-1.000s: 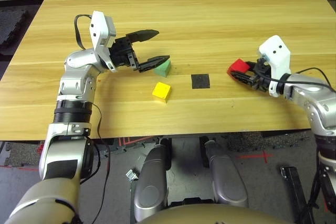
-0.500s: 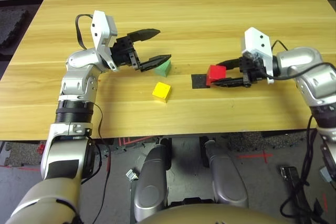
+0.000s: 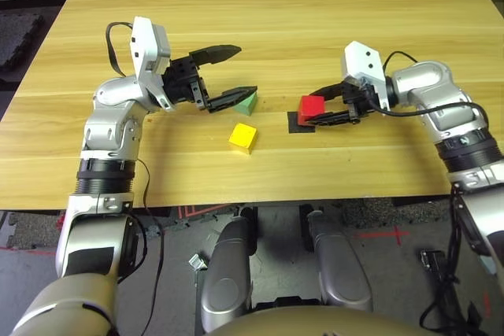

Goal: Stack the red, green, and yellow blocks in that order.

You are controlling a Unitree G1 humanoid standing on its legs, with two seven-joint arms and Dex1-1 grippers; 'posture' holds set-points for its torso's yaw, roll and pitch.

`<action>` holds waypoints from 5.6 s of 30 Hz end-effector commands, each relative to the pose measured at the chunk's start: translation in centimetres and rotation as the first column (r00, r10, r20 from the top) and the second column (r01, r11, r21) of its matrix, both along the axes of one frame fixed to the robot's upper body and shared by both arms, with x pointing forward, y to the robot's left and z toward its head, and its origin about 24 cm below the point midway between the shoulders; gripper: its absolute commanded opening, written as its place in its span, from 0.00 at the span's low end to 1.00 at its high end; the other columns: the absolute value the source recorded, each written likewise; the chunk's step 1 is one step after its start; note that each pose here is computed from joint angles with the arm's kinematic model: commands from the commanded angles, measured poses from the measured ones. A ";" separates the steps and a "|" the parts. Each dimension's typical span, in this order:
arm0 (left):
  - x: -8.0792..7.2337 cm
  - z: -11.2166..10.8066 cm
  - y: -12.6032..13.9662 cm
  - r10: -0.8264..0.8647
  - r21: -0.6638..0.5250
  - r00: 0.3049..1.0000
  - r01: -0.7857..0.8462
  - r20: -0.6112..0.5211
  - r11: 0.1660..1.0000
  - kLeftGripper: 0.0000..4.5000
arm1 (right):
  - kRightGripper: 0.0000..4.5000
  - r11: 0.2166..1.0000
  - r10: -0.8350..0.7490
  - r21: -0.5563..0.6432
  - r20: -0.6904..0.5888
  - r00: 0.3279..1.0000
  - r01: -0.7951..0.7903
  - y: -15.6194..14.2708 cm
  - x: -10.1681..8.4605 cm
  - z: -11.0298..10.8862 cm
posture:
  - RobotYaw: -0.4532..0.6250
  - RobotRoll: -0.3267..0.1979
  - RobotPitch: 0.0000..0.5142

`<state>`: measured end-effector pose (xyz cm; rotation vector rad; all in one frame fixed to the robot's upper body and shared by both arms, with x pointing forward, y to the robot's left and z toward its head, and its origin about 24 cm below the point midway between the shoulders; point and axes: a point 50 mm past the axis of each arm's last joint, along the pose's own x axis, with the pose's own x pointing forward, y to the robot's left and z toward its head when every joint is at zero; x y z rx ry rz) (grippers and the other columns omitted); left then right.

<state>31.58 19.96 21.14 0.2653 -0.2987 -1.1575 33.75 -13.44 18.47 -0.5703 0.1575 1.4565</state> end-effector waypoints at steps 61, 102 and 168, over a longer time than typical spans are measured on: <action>-5.1 -0.1 -4.6 0.467 0.078 0.845 -0.464 -0.262 0.882 1.00 | 0.99 0.977 -0.210 0.043 0.000 0.978 0.210 -9.7 -4.0 5.2 | 0.70 0.79 0.56; -4.7 -4.4 -6.8 0.693 0.246 0.642 -0.650 -0.327 0.719 1.00 | 0.99 0.976 -0.202 0.072 -0.042 0.979 0.204 -8.9 -3.6 3.6 | 0.73 0.80 0.55; -3.8 -4.3 -6.1 0.724 0.244 0.655 -0.682 -0.216 0.689 1.00 | 0.99 0.983 -0.153 0.094 -0.038 0.987 0.156 -7.6 -2.4 2.3 | 0.77 0.84 0.50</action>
